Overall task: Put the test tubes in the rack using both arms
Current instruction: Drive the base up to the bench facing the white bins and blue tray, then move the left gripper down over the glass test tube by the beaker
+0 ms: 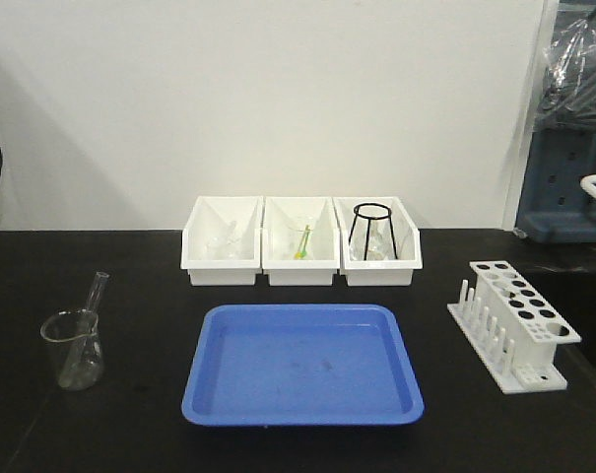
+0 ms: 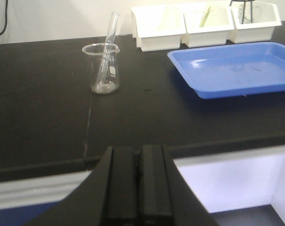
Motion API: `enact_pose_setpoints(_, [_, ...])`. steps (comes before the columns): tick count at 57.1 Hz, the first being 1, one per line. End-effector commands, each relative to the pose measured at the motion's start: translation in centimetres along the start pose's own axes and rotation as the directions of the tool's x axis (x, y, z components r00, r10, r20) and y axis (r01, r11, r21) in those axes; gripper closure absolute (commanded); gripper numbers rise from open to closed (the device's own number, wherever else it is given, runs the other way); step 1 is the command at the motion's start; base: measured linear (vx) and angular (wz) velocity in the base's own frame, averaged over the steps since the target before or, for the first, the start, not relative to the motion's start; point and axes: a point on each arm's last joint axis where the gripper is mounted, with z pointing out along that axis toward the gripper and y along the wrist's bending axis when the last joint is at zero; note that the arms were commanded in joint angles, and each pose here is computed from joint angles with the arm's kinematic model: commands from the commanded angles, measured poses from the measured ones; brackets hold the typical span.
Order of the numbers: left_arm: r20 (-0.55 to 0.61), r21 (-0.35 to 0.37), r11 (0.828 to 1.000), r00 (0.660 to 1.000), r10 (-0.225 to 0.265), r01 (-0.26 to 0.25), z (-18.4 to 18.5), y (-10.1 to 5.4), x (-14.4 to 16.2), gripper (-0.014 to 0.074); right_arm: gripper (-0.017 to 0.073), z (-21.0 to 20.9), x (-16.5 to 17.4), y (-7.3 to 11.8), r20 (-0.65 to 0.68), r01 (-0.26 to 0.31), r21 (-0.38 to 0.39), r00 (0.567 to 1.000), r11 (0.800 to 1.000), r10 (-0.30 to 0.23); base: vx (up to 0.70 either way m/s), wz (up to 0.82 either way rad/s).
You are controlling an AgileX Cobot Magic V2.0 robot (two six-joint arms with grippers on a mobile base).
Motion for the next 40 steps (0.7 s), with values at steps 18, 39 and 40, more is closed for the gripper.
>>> enact_pose_setpoints(18, [0.064, 0.003, 1.000, 0.998, -0.011, 0.011, 0.14, 0.01, 0.10, 0.0615, 0.0566, -0.04, -0.45, 0.04, 0.081, 0.006, -0.007, 0.997, 1.000, -0.006, 0.38, 0.07])
enact_pose_setpoints(39, [0.064, 0.003, 1.000, 0.998, -0.011, 0.011, 0.14, 0.01, 0.10, 0.0615, 0.0566, -0.04, -0.45, 0.04, 0.081, 0.006, -0.007, 0.997, 1.000, -0.006, 0.21, -0.04])
enact_pose_setpoints(40, [0.064, 0.003, 1.000, 0.998, -0.011, 0.011, 0.14, 0.01, 0.10, 0.0615, 0.0566, -0.04, -0.45, 0.04, 0.081, 0.006, -0.007, 0.997, 1.000, -0.006, 0.11, -0.05])
